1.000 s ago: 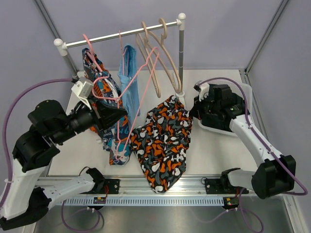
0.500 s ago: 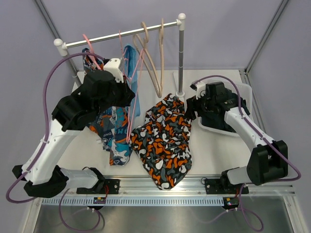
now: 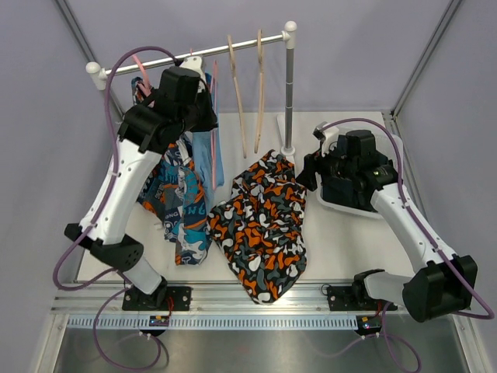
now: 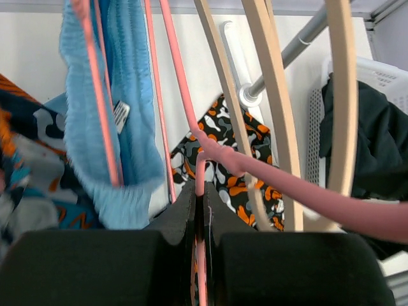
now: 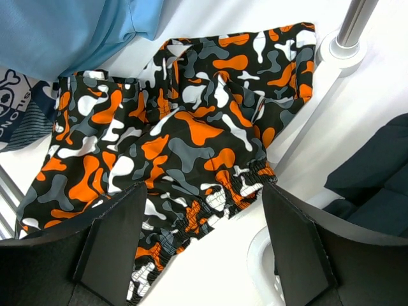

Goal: Remove the shorts from the hanger

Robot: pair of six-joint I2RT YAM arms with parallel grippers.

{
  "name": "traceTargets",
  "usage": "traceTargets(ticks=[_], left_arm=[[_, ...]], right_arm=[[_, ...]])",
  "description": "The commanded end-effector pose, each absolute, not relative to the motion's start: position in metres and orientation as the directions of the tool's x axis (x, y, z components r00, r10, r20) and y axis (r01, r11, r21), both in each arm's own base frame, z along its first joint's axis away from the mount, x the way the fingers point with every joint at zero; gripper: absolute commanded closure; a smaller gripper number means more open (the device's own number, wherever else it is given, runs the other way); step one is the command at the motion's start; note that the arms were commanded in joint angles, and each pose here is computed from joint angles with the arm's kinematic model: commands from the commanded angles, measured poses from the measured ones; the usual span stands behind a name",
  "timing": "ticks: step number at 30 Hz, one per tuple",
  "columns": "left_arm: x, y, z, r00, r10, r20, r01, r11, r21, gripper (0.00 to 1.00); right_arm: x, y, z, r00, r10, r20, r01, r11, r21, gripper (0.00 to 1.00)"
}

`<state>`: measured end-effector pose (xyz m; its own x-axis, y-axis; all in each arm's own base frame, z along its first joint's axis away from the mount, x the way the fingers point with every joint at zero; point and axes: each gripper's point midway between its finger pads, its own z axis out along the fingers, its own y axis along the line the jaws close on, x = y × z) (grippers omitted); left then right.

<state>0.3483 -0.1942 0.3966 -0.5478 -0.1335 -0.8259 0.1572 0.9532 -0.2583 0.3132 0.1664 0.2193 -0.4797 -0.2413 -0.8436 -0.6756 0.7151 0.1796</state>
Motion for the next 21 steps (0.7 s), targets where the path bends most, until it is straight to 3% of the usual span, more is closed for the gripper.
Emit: traceTargets(ticks=[1,10,21], left_arm=[[0.369,-0.201,0.413,-0.517,-0.149,-0.843,0.187,0.941,-0.281,1.0],[0.416,-0.206,0.418,-0.473,-0.234,-0.849,0.171,0.921,-0.349,1.0],[0.422,-0.213,0.448,-0.38,-0.288,-0.879,0.228,0.892,-0.391,1.0]], right_arm=[[0.311,0.165,0.232,-0.452,-0.213,-0.866,-0.679,0.712,0.179,0.18],[0.306,0.163,0.229,-0.449,-0.204,-0.87,-0.684,0.705,0.188,0.18],[0.303,0.16,0.223,-0.448,-0.199,-0.872,-0.683,0.705,0.19,0.18]])
